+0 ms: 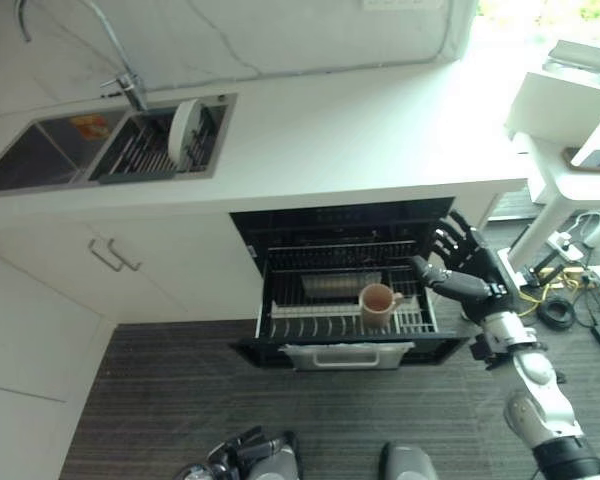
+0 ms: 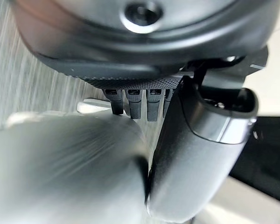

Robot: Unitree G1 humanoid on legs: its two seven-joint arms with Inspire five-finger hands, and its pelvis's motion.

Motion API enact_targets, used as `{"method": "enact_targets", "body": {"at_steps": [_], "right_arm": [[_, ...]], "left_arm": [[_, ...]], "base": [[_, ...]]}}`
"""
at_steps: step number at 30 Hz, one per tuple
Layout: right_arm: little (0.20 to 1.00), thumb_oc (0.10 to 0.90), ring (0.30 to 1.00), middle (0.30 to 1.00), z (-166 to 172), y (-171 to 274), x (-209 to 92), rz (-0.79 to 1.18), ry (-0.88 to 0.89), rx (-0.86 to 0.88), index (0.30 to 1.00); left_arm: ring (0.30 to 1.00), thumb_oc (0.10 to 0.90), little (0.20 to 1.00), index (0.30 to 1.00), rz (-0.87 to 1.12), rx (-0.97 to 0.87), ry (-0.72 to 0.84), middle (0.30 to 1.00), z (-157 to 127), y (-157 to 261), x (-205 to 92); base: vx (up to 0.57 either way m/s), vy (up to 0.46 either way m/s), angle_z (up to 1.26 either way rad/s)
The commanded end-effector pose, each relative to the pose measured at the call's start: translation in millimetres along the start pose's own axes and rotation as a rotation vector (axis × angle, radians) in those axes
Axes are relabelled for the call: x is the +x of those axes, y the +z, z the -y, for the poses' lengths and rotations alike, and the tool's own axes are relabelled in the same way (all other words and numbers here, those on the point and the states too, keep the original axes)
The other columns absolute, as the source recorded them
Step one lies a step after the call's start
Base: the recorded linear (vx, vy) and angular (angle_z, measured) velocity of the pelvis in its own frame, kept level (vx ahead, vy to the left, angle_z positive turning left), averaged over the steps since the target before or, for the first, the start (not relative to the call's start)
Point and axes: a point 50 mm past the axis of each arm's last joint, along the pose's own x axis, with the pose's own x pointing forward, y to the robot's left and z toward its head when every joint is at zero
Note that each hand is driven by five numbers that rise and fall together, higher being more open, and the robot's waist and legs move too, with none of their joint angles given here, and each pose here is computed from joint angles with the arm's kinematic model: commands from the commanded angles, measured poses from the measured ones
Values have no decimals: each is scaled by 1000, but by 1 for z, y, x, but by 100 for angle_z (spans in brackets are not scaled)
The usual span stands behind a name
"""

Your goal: Place the dishes in the dishwasher.

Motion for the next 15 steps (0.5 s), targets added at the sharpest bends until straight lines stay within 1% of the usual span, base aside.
{"method": "enact_targets", "body": {"at_steps": [1, 4, 7, 8, 10, 15], "right_arm": [[900, 800, 900, 900, -23, 65, 23, 348, 94, -11, 900], [900, 800, 900, 900, -27, 63, 18, 364, 97, -14, 900], [900, 800, 900, 900, -33, 63, 21, 373, 112, 3, 900], [900, 800, 900, 900, -35, 66, 23, 382, 102, 15, 900], [900, 800, 900, 900, -34, 70, 22, 397, 90, 12, 900], [900, 800, 900, 900, -27, 77, 20, 452, 53, 3, 900]], "left_arm": [[900, 800, 900, 900, -54, 97, -21, 900, 0, -13, -2], [900, 800, 900, 900, -76, 142, 29, 900, -8, -15, -4], [900, 800, 900, 900, -88, 104, 68, 900, -16, -20, -7], [900, 800, 900, 900, -101, 94, 83, 900, -22, -20, -9], [900, 800, 900, 900, -113, 94, 87, 900, -24, -24, -10], [900, 800, 900, 900, -170, 59, 91, 900, -22, -47, -13]], "base": [[43, 325, 27], [67, 401, 12], [20, 252, -35], [45, 156, -66], [88, 117, -40], [127, 47, 15]]}}
